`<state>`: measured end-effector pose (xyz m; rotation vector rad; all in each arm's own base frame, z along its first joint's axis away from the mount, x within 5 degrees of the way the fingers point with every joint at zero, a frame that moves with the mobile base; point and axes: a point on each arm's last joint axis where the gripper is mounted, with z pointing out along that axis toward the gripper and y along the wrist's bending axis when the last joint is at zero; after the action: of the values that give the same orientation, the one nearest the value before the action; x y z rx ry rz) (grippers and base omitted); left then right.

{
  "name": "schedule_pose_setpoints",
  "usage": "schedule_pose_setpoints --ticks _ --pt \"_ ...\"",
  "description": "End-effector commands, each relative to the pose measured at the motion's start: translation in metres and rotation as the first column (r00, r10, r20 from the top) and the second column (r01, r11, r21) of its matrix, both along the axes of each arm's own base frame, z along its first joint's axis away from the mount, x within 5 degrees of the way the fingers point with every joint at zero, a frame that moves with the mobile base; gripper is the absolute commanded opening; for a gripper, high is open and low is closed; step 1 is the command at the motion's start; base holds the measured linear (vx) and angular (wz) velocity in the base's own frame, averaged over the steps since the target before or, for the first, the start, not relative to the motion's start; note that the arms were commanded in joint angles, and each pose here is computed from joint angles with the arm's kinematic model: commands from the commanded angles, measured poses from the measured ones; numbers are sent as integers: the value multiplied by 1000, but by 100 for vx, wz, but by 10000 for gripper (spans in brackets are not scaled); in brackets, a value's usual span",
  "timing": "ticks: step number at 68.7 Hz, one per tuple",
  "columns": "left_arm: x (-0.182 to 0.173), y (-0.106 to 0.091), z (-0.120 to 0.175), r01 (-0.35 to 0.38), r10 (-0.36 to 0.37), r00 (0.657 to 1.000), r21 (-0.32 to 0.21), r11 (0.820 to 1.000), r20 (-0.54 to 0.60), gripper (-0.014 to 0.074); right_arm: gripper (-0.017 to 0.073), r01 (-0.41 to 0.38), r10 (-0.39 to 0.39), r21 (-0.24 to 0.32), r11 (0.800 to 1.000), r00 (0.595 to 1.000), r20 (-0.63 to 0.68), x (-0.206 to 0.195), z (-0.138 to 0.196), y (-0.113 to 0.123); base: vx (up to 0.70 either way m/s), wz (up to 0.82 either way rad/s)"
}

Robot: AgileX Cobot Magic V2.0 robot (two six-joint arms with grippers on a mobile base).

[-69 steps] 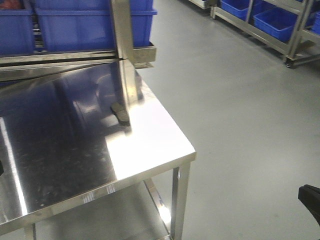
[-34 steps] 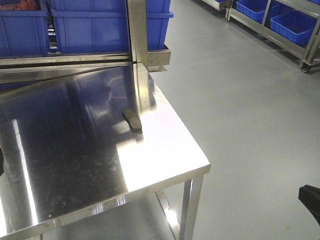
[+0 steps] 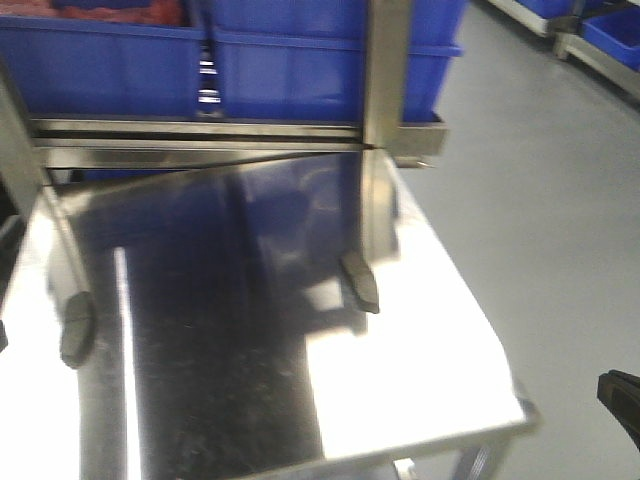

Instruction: Move and align brake pads A on conveyor

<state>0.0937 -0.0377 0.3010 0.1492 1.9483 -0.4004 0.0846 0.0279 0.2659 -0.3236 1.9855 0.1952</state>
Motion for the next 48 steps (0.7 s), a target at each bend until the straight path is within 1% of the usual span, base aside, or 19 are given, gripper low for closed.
schedule_pose_setpoints --ticks 1,14,23,35,48 --pt "2 -2 15 8 -4 996 -43 999 85 -6 -10 -7 6 14 1000 996 85 3 14 1 21 62" --pt "2 -2 15 7 -3 996 -43 999 85 -6 -10 -7 6 14 1000 996 85 3 14 1 20 63" --pt "2 -2 15 7 -3 996 -43 999 85 -6 -10 -7 6 14 1000 996 85 3 14 1 13 41" --pt "2 -2 15 7 -3 996 -43 999 85 -6 -10 -7 6 14 1000 996 85 3 14 1 7 19" --pt "2 -2 15 7 -3 996 -43 999 85 -6 -10 -7 6 14 1000 996 86 3 14 1 3 -3"
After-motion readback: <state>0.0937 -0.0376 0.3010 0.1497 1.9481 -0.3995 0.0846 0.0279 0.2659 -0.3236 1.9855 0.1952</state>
